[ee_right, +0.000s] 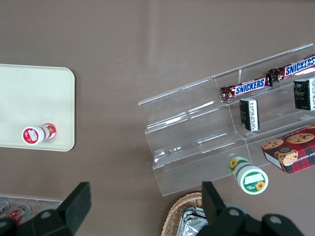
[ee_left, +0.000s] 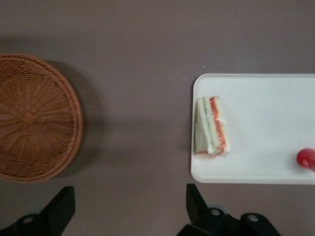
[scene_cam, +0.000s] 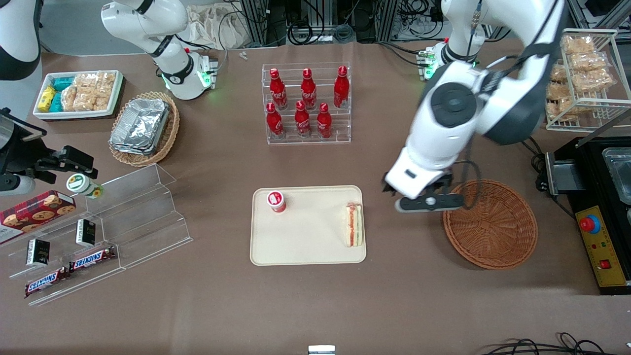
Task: Place sandwich from basket to tray
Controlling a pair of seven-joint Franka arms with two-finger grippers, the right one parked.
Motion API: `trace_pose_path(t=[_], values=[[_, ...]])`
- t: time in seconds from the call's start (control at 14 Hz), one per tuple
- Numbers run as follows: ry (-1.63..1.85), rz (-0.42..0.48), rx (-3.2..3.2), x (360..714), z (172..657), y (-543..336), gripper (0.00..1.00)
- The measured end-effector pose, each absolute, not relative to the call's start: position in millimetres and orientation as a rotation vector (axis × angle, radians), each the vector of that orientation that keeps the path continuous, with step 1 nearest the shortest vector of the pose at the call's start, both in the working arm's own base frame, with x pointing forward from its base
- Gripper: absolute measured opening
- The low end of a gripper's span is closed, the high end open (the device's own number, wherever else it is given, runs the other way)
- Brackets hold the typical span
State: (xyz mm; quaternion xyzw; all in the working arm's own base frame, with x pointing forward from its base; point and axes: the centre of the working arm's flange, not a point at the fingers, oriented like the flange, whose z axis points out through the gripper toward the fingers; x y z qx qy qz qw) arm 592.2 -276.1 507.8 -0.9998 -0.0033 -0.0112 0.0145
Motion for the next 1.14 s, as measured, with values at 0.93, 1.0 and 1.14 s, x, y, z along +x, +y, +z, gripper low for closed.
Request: trace_pose_path(t=[0.93,1.0,1.14], values=[[0.125,0.173,-3.166,530,650,-66,1.0],[0.131,0.175,-3.169,527,652,-58,1.0],[0.143,0.176,-3.167,526,652,-58,1.0]])
